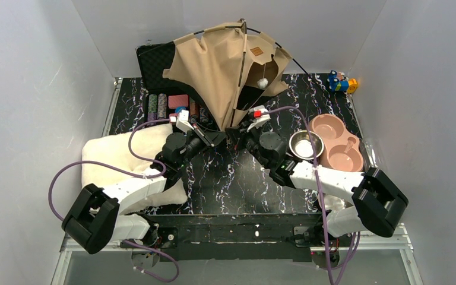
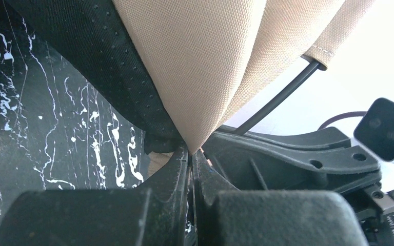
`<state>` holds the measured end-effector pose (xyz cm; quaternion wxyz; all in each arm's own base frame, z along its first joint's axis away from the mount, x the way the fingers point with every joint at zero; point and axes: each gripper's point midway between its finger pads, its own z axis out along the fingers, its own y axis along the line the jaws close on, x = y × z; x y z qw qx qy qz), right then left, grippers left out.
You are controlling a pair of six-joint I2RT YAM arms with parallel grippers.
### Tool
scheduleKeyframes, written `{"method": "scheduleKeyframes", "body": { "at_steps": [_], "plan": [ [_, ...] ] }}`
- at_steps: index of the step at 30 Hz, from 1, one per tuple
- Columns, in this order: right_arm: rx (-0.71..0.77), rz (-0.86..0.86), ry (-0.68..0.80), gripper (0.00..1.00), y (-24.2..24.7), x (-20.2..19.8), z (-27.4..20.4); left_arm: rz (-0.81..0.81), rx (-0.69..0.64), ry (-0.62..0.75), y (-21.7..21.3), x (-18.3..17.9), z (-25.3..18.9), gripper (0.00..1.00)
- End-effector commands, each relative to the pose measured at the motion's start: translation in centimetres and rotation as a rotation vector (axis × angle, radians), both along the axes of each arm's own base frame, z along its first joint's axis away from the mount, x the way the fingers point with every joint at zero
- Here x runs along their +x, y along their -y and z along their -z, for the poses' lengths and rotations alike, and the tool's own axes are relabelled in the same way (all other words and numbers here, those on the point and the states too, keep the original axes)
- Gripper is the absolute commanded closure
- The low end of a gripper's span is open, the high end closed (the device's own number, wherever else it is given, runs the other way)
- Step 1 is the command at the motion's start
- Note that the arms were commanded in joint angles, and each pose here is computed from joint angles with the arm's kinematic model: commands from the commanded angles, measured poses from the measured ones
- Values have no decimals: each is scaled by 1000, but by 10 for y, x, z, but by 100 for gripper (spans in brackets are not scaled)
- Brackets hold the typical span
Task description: Set up the pet tent
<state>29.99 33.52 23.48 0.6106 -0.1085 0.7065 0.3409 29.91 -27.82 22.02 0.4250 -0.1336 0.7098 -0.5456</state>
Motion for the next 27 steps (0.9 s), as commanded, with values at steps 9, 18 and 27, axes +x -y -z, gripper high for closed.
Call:
{"method": "scheduleKeyframes", "body": {
  "at_steps": [9,18,27],
  "plan": [
    [38,186,190,99,21,1,-26,81,-96,16,12,-19,-42,100],
    [-22,143,42,99,21,-25,13,61,-76,-5,16,-9,-37,100],
    [-122,134,-127,94,38,-43,33,88,128,13,-8,-35,-6,18]
  ]
}}
